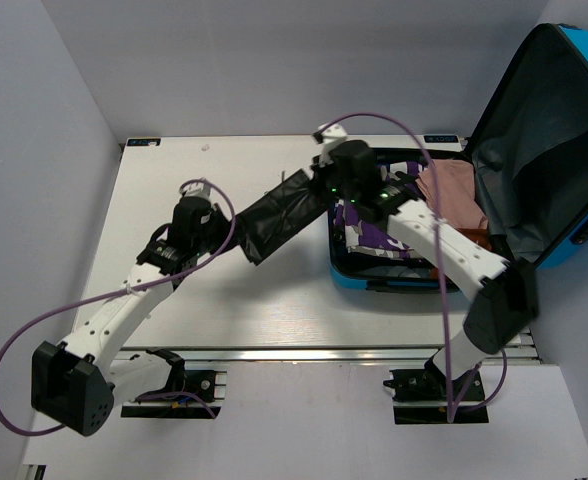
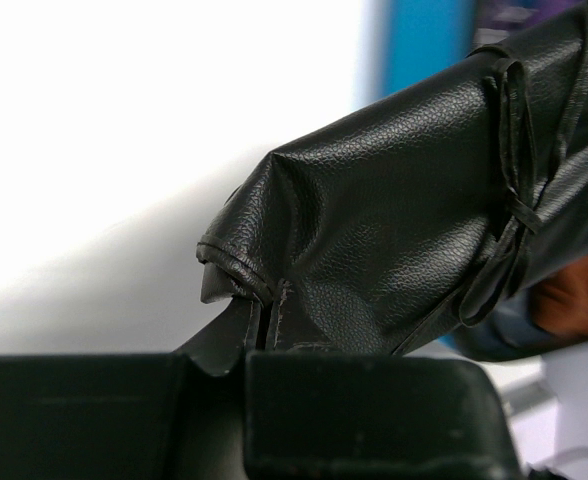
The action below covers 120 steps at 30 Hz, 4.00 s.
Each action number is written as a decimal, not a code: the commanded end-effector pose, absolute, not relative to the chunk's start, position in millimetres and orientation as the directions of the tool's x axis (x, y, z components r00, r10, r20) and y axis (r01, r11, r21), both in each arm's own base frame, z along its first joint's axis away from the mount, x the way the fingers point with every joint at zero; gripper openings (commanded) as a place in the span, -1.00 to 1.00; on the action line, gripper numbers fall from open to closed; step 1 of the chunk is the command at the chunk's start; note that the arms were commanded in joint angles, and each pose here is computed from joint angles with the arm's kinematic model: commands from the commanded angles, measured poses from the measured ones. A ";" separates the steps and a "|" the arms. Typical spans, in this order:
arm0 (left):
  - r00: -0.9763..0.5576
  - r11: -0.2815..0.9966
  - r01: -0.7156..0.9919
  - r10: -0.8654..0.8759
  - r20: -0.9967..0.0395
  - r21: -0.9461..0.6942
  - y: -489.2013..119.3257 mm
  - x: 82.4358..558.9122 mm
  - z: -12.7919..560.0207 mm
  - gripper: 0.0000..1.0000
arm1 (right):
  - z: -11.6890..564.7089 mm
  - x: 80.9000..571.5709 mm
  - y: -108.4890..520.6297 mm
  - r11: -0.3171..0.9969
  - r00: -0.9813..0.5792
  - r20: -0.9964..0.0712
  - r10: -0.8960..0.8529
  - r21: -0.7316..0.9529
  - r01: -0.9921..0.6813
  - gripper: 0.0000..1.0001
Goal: Pack the luggage
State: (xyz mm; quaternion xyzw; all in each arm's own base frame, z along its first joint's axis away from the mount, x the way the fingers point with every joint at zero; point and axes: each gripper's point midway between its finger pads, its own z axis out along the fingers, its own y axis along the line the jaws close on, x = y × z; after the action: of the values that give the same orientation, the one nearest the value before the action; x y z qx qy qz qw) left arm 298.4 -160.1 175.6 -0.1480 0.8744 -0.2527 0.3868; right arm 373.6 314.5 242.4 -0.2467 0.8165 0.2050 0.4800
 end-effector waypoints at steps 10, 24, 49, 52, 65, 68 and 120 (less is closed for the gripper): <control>-0.627 0.618 0.527 -0.180 -0.758 -0.583 -358.3 319.5 272.2 -1.00 | 238.5 350.9 120.6 0.987 -0.411 -0.907 0.092 0.137 -0.082 -1.00; -0.582 0.689 0.584 -0.012 -0.813 -0.429 -444.7 301.9 196.6 -1.00 | 150.1 289.1 37.3 0.978 -0.457 -0.868 0.194 0.134 0.161 -1.00; -0.495 0.729 0.599 0.010 -0.869 -0.333 -427.5 268.7 235.2 0.96 | 261.3 271.7 20.1 0.981 -0.355 -0.920 0.166 0.117 0.154 0.79; -0.473 0.738 0.583 -0.032 -0.880 -0.340 -419.2 270.1 254.8 0.96 | 307.8 276.5 10.6 0.985 -0.292 -0.951 0.105 0.059 0.162 0.78; -0.536 0.899 0.302 -0.115 -0.837 -0.316 -348.9 298.4 258.3 0.96 | 508.7 318.4 -81.6 0.738 -0.268 -0.914 -0.304 -0.404 0.541 0.79; -0.555 0.902 0.290 -0.113 -0.824 -0.319 -346.3 298.7 246.8 0.96 | 538.6 318.7 -100.9 0.650 -0.266 -0.888 -0.374 -0.456 0.608 0.79; -0.823 0.784 0.302 -0.072 -0.563 -0.542 -382.7 336.9 93.3 0.10 | 428.6 305.0 217.4 0.671 -0.047 -0.964 -0.262 -0.147 -0.727 -1.00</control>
State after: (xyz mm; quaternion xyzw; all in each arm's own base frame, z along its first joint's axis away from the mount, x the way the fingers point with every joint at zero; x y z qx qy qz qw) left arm 328.4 -358.8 58.5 0.0579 0.9234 -0.2719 0.2647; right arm 351.4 127.4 445.0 -0.3181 0.7123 -0.0659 0.6222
